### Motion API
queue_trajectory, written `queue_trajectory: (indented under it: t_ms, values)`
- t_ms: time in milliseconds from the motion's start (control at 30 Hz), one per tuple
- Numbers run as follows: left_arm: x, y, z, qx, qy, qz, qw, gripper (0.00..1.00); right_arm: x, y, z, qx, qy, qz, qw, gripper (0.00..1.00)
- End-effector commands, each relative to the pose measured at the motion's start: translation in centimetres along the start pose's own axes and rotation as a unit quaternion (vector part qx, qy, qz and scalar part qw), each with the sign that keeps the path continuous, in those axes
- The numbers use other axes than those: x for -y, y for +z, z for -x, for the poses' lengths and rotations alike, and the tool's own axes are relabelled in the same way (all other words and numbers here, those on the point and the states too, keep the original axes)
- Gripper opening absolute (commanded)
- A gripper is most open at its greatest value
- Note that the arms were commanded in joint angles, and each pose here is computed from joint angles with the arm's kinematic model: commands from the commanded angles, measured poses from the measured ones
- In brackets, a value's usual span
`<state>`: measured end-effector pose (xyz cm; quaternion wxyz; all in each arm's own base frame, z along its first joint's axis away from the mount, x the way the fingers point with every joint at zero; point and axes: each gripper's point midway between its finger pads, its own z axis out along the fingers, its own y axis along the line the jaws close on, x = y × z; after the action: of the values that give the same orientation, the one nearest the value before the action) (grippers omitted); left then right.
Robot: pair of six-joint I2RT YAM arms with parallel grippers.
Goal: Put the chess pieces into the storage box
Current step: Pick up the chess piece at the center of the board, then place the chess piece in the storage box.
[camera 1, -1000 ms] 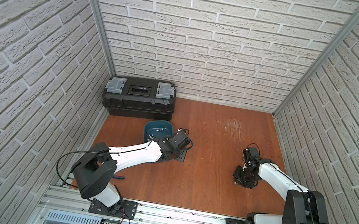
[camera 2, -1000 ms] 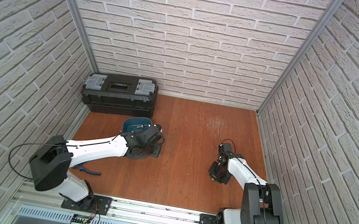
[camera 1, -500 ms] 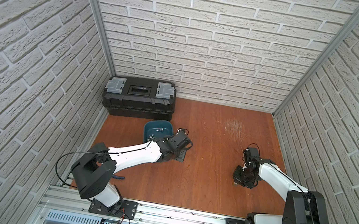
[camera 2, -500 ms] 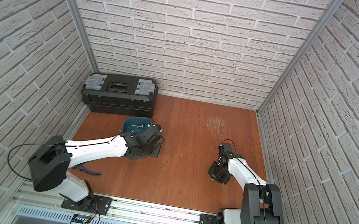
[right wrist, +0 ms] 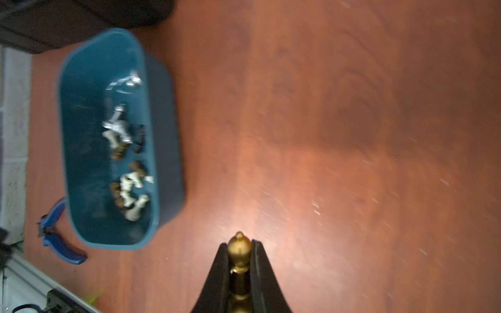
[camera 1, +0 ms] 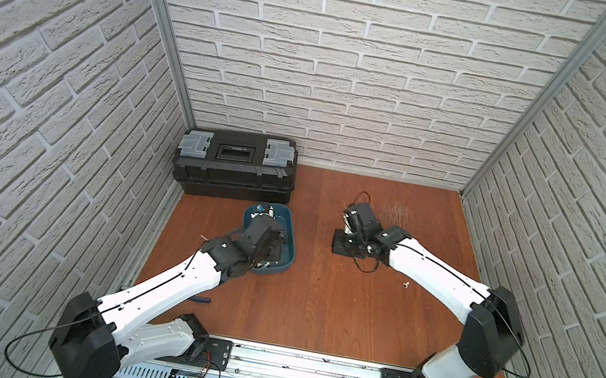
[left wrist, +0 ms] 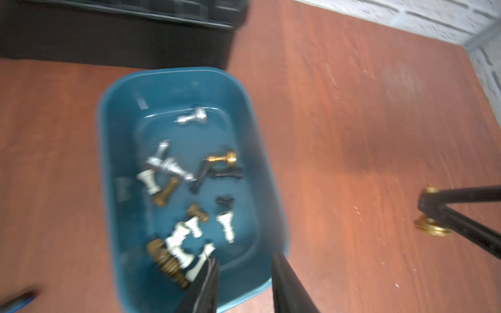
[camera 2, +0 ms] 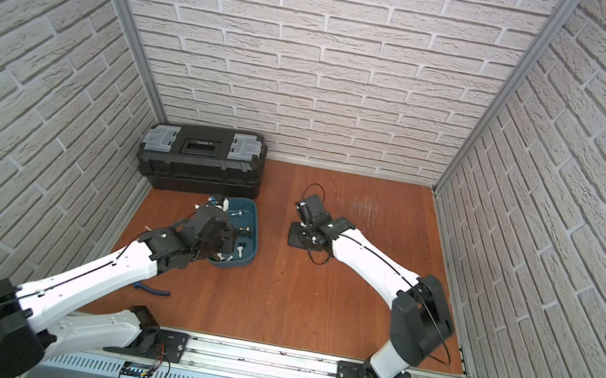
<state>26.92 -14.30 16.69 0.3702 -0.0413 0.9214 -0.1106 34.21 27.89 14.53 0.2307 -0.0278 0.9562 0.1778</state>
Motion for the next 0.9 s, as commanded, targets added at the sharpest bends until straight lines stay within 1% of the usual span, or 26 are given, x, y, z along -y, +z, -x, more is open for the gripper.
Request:
queue_trajectory:
  t_ms: [0, 100, 133, 200, 300, 400, 433, 533, 667, 733, 767, 800, 867]
  values:
    - [-4.1, -1.4, -1.2, -0.011, -0.029, 0.052, 0.998, 0.37, -6.1, 2.3, 1.7, 0.023, -0.074, 0.039, 0.996, 0.04]
    - [-6.4, -3.0, -1.5, 0.000, -0.052, 0.066, 0.996, 0.37, -10.0, 4.4, 1.7, 0.024, -0.118, 0.054, 0.991, 0.04]
    - [-7.0, -3.5, -1.6, 0.006, -0.061, 0.068, 0.996, 0.37, -10.7, 6.0, 1.1, 0.016, -0.131, 0.051, 0.990, 0.04]
    - [-7.8, -4.2, -1.8, 0.012, -0.074, 0.070, 0.995, 0.38, -11.9, 7.4, 0.4, 0.011, -0.145, 0.051, 0.988, 0.06]
    - [-8.3, -4.9, -2.1, 0.021, -0.085, 0.065, 0.994, 0.39, -12.7, 9.1, -0.7, 0.001, -0.153, 0.048, 0.987, 0.08]
    - [-8.4, -5.1, -2.4, 0.012, -0.083, 0.068, 0.994, 0.39, -12.7, 9.8, -1.2, -0.002, -0.156, 0.039, 0.987, 0.12]
    - [-8.4, -5.1, -2.5, 0.010, -0.083, 0.068, 0.994, 0.39, -12.5, 9.7, -1.0, 0.000, -0.156, 0.035, 0.987, 0.17]
    - [-8.2, -5.1, -2.4, 0.007, -0.082, 0.064, 0.995, 0.39, -12.3, 8.7, -0.6, 0.008, -0.156, 0.027, 0.987, 0.29]
    - [-7.7, -4.8, -2.0, 0.008, -0.080, 0.055, 0.995, 0.39, -11.7, 6.4, 0.3, 0.030, -0.156, 0.016, 0.987, 0.35]
    - [-7.2, -3.8, -2.1, -0.008, -0.075, 0.057, 0.996, 0.39, -11.1, 4.9, 0.7, 0.042, -0.154, 0.011, 0.987, 0.35]
    - [-6.9, -3.6, -1.9, -0.011, -0.073, 0.054, 0.996, 0.39, -10.6, 4.4, 0.9, 0.047, -0.154, 0.007, 0.987, 0.36]
    - [-6.4, -3.3, -1.7, -0.012, -0.070, 0.051, 0.996, 0.39, -10.0, 2.8, 1.6, 0.062, -0.148, 0.002, 0.987, 0.36]
    - [-5.1, -2.7, -1.2, -0.013, -0.058, 0.040, 0.997, 0.38, -7.5, 1.2, 2.2, 0.075, -0.130, -0.022, 0.988, 0.36]
